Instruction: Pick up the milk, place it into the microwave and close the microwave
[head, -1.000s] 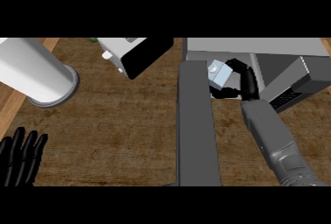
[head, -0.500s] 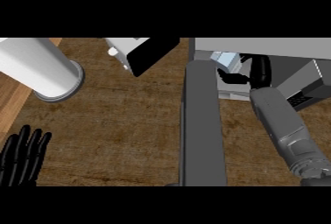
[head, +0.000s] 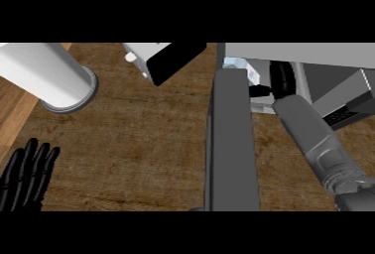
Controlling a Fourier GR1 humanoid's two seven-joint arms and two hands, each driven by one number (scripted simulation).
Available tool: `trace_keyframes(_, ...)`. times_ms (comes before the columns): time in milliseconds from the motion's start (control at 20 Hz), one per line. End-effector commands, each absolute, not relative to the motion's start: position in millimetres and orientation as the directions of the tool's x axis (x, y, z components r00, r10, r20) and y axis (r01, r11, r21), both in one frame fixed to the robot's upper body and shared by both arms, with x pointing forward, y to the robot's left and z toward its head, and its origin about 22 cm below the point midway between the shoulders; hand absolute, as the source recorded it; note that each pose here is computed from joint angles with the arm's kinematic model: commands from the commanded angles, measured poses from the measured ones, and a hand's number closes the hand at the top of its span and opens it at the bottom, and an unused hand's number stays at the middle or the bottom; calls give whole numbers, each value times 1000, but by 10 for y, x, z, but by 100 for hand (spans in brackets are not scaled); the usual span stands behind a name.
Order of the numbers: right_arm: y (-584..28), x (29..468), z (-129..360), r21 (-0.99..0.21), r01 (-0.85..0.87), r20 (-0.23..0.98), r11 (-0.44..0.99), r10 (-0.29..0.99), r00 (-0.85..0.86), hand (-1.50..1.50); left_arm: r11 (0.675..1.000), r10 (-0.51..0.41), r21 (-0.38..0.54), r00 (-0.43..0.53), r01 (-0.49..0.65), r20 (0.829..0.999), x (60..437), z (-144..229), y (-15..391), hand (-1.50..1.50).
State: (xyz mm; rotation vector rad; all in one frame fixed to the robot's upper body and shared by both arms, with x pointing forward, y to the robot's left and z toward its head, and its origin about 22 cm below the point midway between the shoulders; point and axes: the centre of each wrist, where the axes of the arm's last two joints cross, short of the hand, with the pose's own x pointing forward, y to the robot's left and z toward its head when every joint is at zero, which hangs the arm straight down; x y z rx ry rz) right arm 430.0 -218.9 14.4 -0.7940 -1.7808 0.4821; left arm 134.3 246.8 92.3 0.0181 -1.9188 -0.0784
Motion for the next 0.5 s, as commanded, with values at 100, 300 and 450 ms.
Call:
trace_keyframes(100, -2055, 4340, 201, -653, 243, 687, 718, 696, -209, -150, 997, -65, 76, -348, 18, 935, 1389, 875, 2419, -150)
trace_keyframes(300, -2175, 4319, 174, -633, 276, 695, 723, 688, -208, -150, 995, -78, 91, -327, 25, 942, 1320, 781, 2474, -150)
trace_keyframes(450, -1964, 4314, 146, -620, 320, 701, 717, 689, -185, -150, 995, -79, 93, -335, 26, 939, 1310, 909, 2298, -150)
